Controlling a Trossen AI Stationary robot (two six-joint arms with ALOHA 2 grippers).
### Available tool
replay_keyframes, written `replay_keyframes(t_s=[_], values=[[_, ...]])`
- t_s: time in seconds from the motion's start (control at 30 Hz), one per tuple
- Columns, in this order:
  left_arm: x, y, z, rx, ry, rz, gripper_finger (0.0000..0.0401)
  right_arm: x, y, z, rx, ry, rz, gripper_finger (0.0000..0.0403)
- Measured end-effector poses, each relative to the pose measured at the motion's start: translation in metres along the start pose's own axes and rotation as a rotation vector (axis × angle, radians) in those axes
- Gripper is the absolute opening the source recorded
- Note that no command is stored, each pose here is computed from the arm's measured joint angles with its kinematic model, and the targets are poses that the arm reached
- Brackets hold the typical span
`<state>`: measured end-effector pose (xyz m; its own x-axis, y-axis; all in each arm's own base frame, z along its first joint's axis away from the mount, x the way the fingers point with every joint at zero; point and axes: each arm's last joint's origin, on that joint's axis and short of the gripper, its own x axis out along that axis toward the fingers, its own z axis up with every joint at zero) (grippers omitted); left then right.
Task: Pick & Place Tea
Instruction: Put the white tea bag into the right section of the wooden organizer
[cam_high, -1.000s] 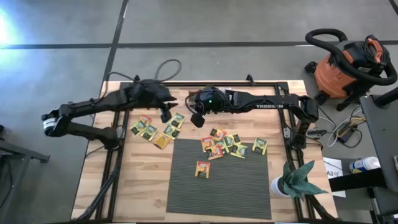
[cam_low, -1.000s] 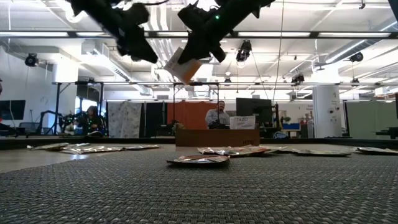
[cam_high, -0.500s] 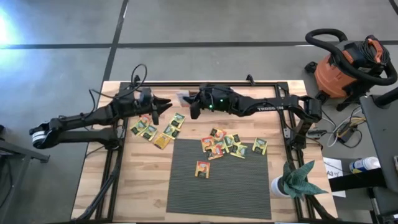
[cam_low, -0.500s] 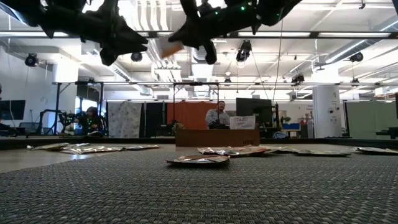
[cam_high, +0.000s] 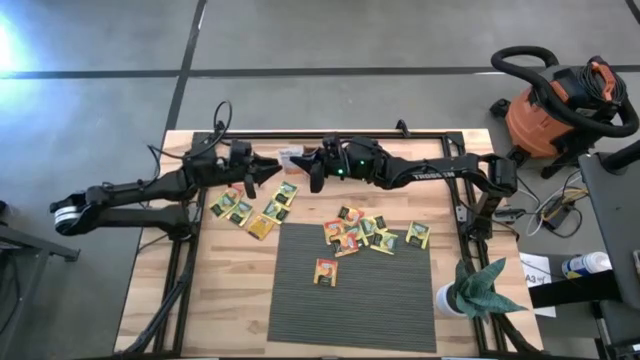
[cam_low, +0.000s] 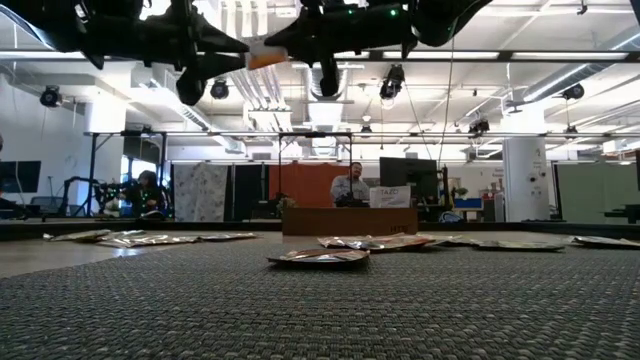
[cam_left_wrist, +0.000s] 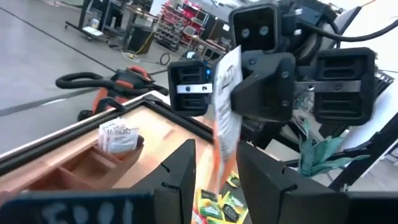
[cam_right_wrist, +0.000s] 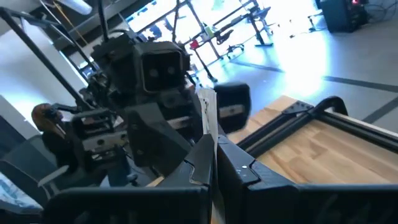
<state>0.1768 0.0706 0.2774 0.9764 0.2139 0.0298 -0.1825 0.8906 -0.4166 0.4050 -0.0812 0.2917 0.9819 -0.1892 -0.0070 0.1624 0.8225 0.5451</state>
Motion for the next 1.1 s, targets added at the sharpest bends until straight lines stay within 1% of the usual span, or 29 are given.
replay_keyframes(t_s=[0.13,0.3,0.37,0.47,0.57,0.67,0.8,0.87,1.0,1.1], values=[[0.007,-0.001,0.001,-0.018,0.011,-0.061,0.0110,0.000,0.000,0.000,-0.004,0.003,-0.002,0.0008],[0.016,-0.001,0.004,-0.017,0.028,-0.072,0.0102,0.000,-0.001,-0.001,-0.007,0.007,-0.005,0.0008],[0.018,-0.001,0.005,-0.011,0.040,-0.068,0.0087,0.000,-0.001,-0.002,-0.010,0.009,-0.006,0.0008],[0.020,0.001,0.002,-0.015,0.071,-0.055,0.0051,0.000,-0.003,-0.004,-0.015,0.033,-0.021,0.0012],[0.021,0.003,-0.001,-0.001,0.098,-0.045,0.0012,0.000,-0.006,-0.008,-0.024,0.093,-0.060,0.0029],[0.022,0.004,-0.003,0.013,0.114,-0.039,0.0006,0.000,-0.005,-0.008,-0.085,0.135,-0.080,0.0056],[0.024,0.007,-0.007,0.067,0.148,-0.007,0.0003,0.001,-0.002,-0.003,-0.181,0.192,-0.101,0.0099],[0.025,0.009,-0.010,0.111,0.166,0.018,0.0003,-0.001,0.001,0.005,-0.260,0.248,-0.123,0.0120],[0.028,0.013,-0.015,0.204,0.195,0.050,0.0002,-0.006,0.010,0.026,-0.469,0.398,-0.155,0.0153],[0.035,0.016,-0.018,0.262,0.221,0.051,0.0002,-0.008,0.014,0.042,-0.537,0.512,-0.184,0.0165]])
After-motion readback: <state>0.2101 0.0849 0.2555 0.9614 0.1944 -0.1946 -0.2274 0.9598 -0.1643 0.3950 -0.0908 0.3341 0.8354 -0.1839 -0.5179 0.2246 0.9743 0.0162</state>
